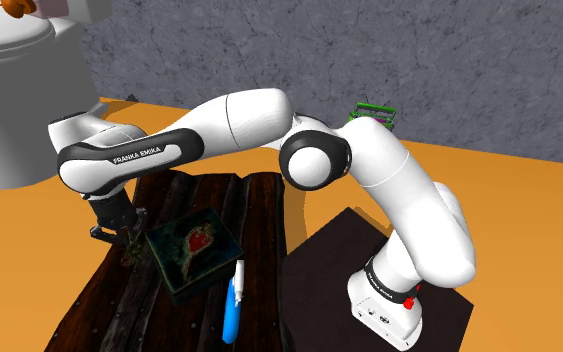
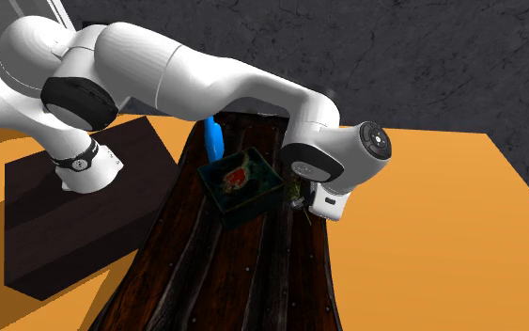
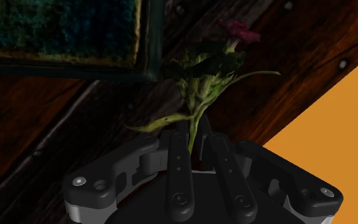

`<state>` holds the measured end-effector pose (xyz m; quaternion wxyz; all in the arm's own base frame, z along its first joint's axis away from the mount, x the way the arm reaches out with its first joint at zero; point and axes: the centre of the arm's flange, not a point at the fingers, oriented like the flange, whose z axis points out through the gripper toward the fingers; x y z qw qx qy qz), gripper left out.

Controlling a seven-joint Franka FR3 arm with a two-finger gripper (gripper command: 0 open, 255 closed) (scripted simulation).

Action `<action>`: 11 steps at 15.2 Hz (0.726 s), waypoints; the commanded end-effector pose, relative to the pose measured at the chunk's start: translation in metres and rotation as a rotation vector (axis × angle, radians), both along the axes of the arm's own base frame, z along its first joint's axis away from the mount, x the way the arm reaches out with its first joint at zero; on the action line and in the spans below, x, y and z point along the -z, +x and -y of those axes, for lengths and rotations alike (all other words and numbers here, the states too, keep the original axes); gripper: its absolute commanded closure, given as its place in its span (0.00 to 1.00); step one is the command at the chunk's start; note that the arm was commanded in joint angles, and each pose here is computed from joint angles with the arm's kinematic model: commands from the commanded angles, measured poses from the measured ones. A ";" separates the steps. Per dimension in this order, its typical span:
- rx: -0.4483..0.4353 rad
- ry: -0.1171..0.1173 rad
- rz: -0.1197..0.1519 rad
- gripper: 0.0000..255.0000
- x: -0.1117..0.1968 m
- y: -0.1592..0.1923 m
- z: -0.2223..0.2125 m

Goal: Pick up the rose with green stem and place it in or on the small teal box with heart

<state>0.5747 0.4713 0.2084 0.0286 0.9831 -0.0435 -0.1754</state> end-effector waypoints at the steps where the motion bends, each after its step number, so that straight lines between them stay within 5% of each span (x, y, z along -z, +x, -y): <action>1: 0.000 0.000 -0.001 1.00 0.000 0.000 0.000; 11: 0.000 0.000 -0.001 1.00 -0.047 0.000 0.000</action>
